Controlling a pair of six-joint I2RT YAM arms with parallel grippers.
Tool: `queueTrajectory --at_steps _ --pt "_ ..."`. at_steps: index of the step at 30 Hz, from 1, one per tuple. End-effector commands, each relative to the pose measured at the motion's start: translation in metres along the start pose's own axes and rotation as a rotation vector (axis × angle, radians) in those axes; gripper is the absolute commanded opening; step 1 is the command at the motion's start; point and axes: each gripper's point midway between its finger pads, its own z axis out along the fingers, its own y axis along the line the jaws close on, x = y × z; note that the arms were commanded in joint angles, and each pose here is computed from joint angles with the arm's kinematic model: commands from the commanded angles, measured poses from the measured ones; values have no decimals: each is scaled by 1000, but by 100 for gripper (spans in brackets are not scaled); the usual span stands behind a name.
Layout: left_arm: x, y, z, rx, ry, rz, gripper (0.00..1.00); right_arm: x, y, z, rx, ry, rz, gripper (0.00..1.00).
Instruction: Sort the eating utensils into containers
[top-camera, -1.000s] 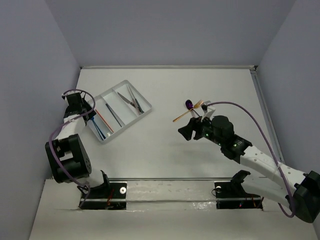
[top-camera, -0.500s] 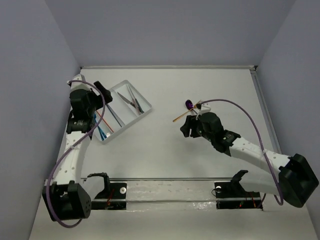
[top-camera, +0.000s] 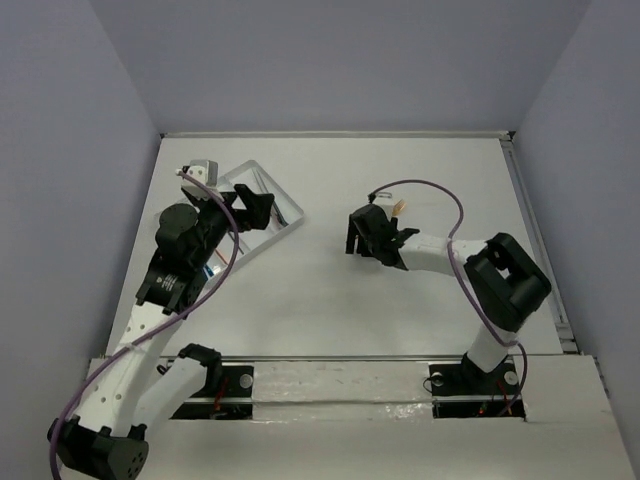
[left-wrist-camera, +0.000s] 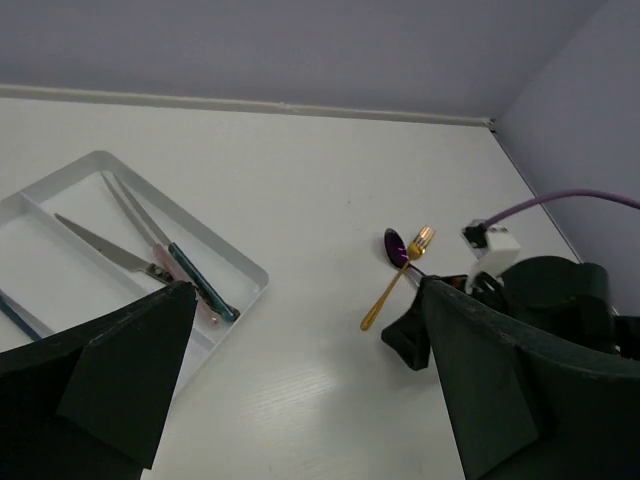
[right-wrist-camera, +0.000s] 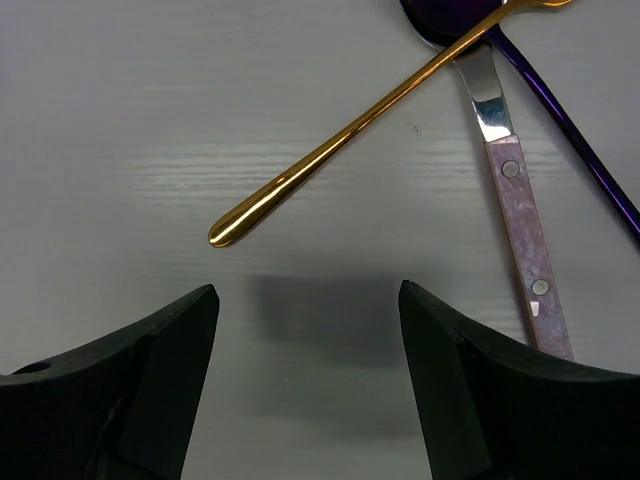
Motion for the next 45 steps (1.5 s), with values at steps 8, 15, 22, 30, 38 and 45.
queueTrajectory --at_steps 8,15,22,30,38,45 --pt "0 -61 -28 248 5 44 99 -33 -9 45 240 -71 121 75" --pt "-8 -70 -40 277 -29 46 99 -23 -22 64 376 -39 72 68" --pt "-8 -71 -39 282 -29 44 99 -15 -44 71 439 -21 83 55" --pt "-2 -67 -33 261 -9 48 99 -5 -53 81 435 -9 103 40" --pt "9 -61 -23 236 30 50 99 5 -55 77 372 -7 152 5" --pt "23 -60 -13 235 77 49 99 -11 -65 43 346 -70 141 0"
